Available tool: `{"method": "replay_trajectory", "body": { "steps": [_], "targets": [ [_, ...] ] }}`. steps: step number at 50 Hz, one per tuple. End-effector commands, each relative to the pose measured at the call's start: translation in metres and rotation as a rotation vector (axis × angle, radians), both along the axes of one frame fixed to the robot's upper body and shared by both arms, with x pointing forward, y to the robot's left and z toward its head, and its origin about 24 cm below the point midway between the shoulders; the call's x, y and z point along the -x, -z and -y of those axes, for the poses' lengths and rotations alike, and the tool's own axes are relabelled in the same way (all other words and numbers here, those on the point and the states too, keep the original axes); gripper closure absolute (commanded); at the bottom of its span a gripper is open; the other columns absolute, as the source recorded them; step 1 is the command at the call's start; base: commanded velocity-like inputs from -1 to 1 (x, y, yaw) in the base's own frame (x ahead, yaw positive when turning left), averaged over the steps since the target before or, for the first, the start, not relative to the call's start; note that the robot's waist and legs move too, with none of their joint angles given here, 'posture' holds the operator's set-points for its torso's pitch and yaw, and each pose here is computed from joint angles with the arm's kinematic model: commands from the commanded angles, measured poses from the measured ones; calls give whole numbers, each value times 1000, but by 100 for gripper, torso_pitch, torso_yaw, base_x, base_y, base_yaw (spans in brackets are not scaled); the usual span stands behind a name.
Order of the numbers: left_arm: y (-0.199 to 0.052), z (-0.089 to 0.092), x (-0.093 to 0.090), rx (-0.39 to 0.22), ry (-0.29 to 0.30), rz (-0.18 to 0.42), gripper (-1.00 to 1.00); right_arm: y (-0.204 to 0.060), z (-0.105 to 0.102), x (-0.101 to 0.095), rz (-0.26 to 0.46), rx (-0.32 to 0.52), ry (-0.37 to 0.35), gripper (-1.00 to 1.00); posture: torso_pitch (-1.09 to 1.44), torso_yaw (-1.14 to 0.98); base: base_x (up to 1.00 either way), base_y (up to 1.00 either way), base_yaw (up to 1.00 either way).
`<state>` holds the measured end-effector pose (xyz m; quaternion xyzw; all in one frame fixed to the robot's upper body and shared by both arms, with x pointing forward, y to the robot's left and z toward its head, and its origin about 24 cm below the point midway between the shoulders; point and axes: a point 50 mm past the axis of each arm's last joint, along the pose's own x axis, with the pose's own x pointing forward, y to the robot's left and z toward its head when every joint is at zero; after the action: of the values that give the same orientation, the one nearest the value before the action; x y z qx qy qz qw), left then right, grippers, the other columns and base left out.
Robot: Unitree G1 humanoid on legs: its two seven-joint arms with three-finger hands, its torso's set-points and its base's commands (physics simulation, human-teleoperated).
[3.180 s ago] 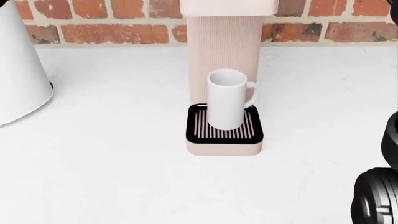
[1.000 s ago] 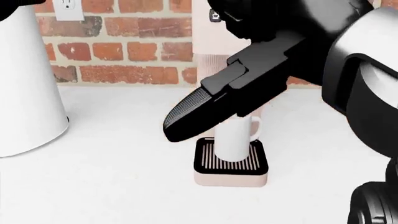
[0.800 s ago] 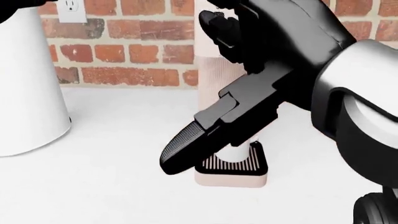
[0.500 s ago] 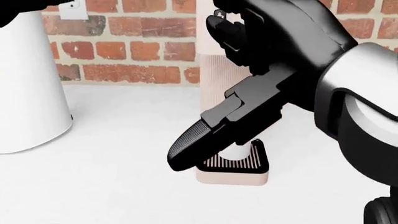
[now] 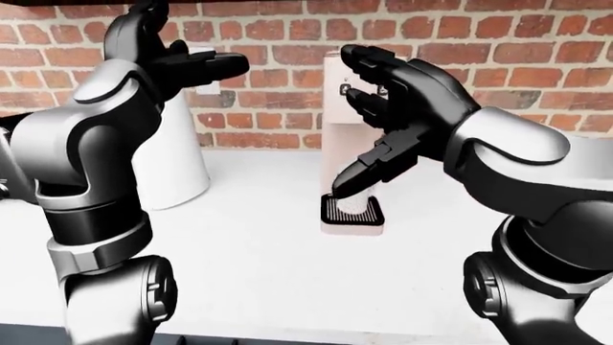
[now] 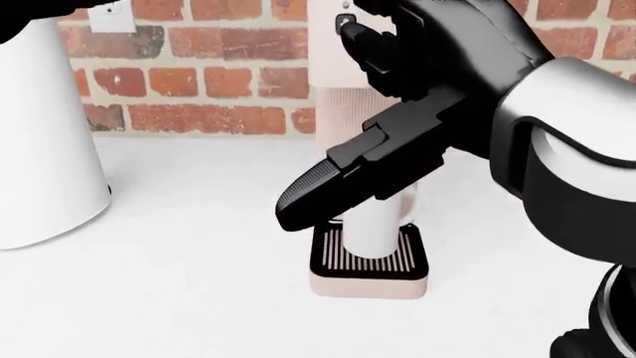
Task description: Press the button on the coffee machine to serve coffee.
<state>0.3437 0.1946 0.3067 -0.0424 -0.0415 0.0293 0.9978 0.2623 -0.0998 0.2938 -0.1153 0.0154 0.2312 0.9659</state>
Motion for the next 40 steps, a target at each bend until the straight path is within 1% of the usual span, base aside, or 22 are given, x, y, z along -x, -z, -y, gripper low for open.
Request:
{"method": "replay_trajectory", "body": {
  "steps": [1,32,40],
  "targets": [
    [-16,0,4,3,1,78,-100,-11,2,-1,56,-26,21,-100,-58,0,0,0,0],
    [-20,1,5,9,3,82,-100,-8,-5,-18,52,-19,16,-100,-58,0,0,0,0],
    [-16,1,5,9,3,79,-100,-8,-5,-20,54,-21,20,-100,-58,0,0,0,0]
  ]
}}
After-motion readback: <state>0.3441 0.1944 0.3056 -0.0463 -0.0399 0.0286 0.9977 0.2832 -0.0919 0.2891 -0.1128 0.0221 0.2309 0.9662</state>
